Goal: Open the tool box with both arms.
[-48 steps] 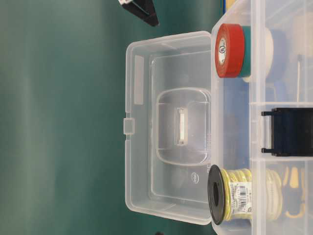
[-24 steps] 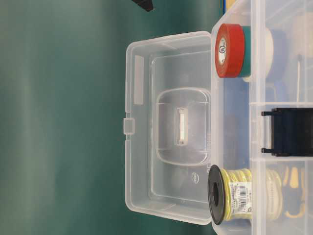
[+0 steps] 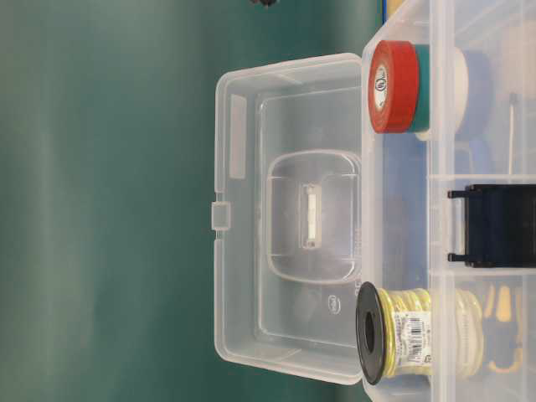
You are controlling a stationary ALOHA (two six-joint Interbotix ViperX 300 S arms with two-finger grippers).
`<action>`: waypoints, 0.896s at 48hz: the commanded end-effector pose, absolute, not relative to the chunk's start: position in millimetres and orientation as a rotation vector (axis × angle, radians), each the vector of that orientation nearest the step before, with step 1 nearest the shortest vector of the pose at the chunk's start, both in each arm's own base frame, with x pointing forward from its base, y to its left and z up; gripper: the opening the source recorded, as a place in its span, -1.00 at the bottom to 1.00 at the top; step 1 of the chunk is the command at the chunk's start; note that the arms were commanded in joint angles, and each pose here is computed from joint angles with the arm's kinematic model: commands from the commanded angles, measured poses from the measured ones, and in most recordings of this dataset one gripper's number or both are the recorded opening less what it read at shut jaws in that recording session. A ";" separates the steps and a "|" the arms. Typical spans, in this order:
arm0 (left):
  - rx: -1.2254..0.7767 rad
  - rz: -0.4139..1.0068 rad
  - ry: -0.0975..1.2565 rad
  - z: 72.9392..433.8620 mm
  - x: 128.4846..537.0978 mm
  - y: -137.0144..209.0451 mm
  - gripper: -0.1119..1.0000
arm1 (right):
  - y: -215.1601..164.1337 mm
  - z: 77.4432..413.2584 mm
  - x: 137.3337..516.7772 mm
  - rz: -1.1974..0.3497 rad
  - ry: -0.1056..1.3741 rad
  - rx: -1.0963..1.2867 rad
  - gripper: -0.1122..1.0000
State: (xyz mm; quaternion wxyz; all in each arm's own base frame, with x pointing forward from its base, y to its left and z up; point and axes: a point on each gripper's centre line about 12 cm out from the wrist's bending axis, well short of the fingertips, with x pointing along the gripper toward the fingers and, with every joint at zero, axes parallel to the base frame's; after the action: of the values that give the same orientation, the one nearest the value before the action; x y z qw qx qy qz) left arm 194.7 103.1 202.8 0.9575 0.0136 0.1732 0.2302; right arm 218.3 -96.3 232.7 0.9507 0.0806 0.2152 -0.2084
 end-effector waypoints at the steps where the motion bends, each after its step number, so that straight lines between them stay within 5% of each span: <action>1: 0.047 0.380 0.334 209.9 198.1 83.4 0.87 | -77.7 237.4 222.9 -0.346 0.447 0.150 0.77; 19: 0.090 0.070 0.388 209.6 199.2 18.4 0.86 | -11.8 220.7 236.6 -0.069 0.575 0.087 0.77; 43: 0.066 0.026 0.380 219.7 180.1 7.7 0.84 | -8.9 229.2 203.4 -0.061 0.597 0.077 0.76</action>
State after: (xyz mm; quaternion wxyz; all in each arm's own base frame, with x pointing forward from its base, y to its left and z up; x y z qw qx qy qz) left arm 182.8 8.8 214.0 0.9800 0.0377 0.1951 0.0145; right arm 210.1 -9.4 222.0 0.9512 0.0386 0.3047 -0.0310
